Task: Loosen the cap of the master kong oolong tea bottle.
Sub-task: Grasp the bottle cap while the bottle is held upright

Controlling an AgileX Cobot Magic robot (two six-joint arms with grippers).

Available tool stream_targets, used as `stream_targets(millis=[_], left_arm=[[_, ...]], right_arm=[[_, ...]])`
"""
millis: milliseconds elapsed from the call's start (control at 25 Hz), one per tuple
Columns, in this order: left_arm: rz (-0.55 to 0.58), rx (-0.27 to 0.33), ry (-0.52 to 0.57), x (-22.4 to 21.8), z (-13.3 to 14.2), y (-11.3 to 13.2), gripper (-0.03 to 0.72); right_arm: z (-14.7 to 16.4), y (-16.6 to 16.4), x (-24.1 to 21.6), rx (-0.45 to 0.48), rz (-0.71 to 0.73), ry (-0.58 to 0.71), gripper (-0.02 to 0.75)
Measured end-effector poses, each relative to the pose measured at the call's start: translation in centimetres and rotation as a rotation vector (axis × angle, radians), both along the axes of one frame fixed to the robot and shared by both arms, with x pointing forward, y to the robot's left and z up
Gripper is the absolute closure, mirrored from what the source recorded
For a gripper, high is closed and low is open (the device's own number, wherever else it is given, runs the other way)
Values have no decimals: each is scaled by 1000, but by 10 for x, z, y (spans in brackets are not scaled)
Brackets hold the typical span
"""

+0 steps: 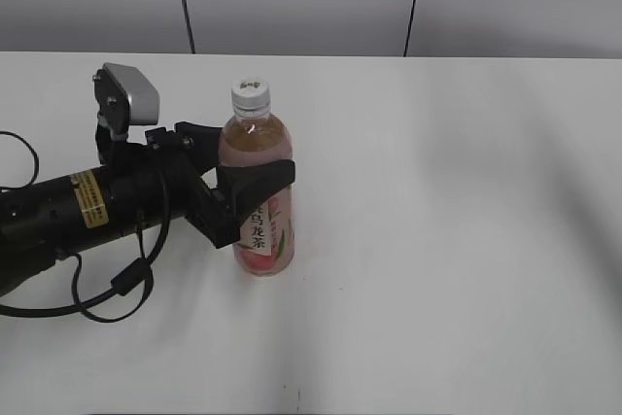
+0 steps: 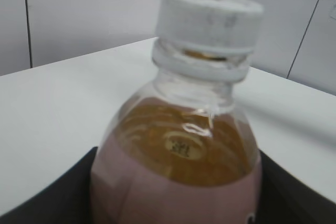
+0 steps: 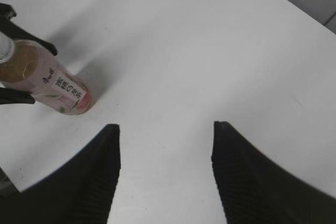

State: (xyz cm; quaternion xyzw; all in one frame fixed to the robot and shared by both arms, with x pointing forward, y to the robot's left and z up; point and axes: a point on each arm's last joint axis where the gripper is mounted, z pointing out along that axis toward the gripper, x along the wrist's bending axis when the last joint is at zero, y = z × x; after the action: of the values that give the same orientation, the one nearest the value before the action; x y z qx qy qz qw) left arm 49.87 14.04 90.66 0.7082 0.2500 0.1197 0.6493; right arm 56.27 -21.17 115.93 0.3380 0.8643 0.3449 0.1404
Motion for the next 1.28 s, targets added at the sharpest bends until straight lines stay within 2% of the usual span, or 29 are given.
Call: stream_targets(millis=[160, 360, 640, 760, 880, 1280], left_arm=[[0, 0, 0, 0, 0, 0, 221], [0, 0, 0, 0, 0, 0, 221], [-1, 0, 0, 0, 0, 0, 221], [-1, 0, 0, 0, 0, 0, 221], [-1, 0, 0, 0, 0, 0, 221], [-1, 0, 0, 0, 0, 0, 221]], right_arm=[[1, 37, 9, -81, 154, 32, 314], [4, 90, 9, -111, 302, 4, 314], [-8, 151, -12, -163, 424, 24, 314], [-8, 164, -24, -134, 376, 83, 314], [-9, 169, -28, -88, 264, 167, 314], [-27, 192, -25, -12, 2, 370, 314]])
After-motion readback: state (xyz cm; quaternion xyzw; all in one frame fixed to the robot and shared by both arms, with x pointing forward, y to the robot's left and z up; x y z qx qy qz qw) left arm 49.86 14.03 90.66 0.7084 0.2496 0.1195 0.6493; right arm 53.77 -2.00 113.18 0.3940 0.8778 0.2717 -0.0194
